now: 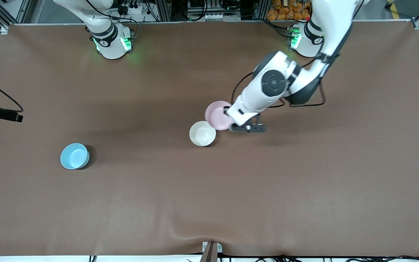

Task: Stack pink and blue bowls on white bowl
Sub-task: 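Carry the pink bowl onto the white bowl while the right gripper reaches the blue bowl, then release the pink bowl with the left gripper while the right gripper grasps the blue bowl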

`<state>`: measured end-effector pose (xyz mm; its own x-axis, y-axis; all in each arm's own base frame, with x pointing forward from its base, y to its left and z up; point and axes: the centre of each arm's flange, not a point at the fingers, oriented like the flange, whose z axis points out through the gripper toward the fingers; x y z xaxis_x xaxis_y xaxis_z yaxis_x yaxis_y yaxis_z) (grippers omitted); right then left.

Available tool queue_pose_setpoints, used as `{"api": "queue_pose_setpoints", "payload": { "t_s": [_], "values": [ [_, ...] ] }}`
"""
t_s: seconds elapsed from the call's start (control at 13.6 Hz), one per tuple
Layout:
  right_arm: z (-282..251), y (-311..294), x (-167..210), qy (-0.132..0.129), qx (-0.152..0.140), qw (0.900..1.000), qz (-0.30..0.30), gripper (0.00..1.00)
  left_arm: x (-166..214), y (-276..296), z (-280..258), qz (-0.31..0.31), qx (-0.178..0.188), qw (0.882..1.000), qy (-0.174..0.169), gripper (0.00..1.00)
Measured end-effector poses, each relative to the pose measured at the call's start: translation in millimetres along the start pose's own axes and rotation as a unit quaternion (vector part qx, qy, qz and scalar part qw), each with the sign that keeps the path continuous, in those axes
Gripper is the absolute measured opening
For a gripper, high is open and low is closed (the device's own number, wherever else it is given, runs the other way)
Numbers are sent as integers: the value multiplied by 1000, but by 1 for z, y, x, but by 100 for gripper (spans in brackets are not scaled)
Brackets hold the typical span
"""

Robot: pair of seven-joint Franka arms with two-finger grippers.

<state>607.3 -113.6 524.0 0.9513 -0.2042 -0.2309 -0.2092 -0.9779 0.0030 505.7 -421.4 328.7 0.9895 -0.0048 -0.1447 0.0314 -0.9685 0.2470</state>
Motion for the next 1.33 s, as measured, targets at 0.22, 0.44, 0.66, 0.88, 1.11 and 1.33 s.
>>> {"api": "queue_pose_setpoints", "payload": {
  "t_s": [0.22, 0.44, 0.66, 0.88, 1.11, 1.33],
  "values": [
    [42, 5, 25, -31, -1, 999, 5, 100, 15, 15, 29, 0, -14, 1000, -5, 3],
    [70, 13, 46, -31, -1, 999, 12, 100, 29, 26, 49, -11, -7, 1000, 3, 3],
    [110, 20, 66, -13, 0, 1000, 17, 100, 30, 36, 67, -15, 2, 1000, 9, 3],
    [162, 18, 78, 18, 0, 1000, 16, 100, 33, 36, 77, -16, -2, 1000, 14, 3],
    [214, 17, 78, 46, 0, 999, 15, 100, 31, 38, 85, -14, 0, 1000, 12, 3],
    [257, 20, 70, 51, -1, 999, 18, 100, 30, 37, 89, -12, 3, 1000, 10, 3]
  ]
}}
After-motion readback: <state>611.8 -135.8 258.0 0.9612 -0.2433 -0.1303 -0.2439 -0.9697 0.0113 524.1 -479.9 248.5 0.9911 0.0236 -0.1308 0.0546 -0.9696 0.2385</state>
